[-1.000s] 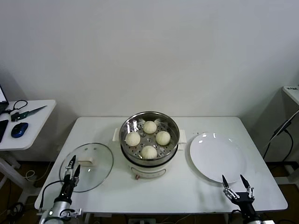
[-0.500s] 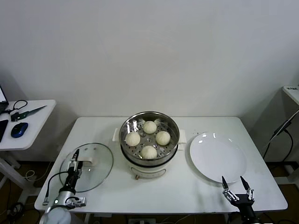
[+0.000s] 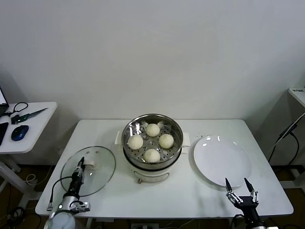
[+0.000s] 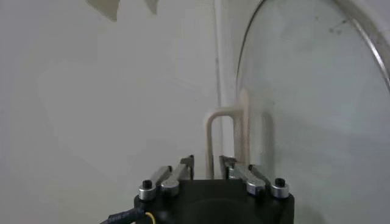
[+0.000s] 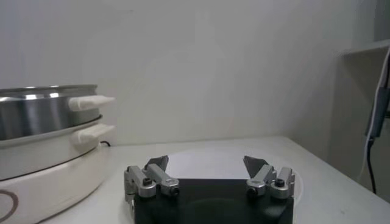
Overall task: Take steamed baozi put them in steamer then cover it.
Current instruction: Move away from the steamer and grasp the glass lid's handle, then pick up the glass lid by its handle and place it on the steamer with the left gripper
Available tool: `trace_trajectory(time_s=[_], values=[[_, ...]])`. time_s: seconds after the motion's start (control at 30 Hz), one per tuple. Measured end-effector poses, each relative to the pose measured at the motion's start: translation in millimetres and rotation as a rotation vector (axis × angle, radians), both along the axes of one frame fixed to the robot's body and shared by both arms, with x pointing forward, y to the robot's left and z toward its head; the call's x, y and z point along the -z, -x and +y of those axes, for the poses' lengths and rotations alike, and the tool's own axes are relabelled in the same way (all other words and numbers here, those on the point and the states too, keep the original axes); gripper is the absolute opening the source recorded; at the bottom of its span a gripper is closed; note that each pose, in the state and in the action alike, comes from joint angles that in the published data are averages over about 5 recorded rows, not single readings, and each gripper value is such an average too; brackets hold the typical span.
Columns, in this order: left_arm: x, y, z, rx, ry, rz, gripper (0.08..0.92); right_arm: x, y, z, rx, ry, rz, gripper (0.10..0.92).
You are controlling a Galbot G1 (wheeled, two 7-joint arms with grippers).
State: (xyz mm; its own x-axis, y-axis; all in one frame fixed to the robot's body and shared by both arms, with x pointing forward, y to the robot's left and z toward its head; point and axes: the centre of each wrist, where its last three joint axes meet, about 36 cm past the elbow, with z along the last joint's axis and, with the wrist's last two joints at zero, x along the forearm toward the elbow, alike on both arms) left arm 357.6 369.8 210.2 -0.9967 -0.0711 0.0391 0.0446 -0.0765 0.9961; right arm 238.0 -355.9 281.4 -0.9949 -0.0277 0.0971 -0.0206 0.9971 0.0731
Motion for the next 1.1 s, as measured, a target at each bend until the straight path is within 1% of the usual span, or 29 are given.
trace_trajectory(time_s=[0.13, 0.23, 0.37, 0.5, 0.63, 0.77, 0.93, 1.1], values=[[0.9, 0.1, 0.9, -0.008, -0.002, 0.003, 0.216, -1.3, -0.4, 0.8, -0.002, 0.0, -0.002, 0.823], [0.2, 1.0, 1.2, -0.014, 0.0, 0.002, 0.155, -2.1, -0.8, 1.4, -0.003, -0.001, -0.004, 0.823], [-4.7, 2.4, 1.1, -0.023, 0.008, 0.001, 0.143, -3.0, -0.9, 2.3, -0.004, -0.003, -0.006, 0.823], [-20.1, 1.0, -0.1, -0.036, 0.031, -0.016, 0.143, -3.9, -0.9, 3.1, -0.003, -0.003, -0.006, 0.823], [-46.8, -3.6, 0.3, -0.058, 0.073, -0.054, 0.143, -5.6, -0.8, 3.1, 0.0, 0.004, -0.001, 0.823], [-80.4, -8.9, 4.1, -0.087, 0.123, -0.094, 0.143, -8.2, -2.1, 2.0, 0.008, 0.02, 0.005, 0.823], [-132.5, -18.3, 6.8, -0.11, 0.174, -0.135, 0.143, -10.1, -5.8, 2.6, 0.021, 0.037, 0.012, 0.823], [-188.5, -27.7, -8.2, -0.098, 0.182, -0.158, 0.143, -11.8, -10.7, 6.3, 0.024, 0.045, 0.014, 0.823]])
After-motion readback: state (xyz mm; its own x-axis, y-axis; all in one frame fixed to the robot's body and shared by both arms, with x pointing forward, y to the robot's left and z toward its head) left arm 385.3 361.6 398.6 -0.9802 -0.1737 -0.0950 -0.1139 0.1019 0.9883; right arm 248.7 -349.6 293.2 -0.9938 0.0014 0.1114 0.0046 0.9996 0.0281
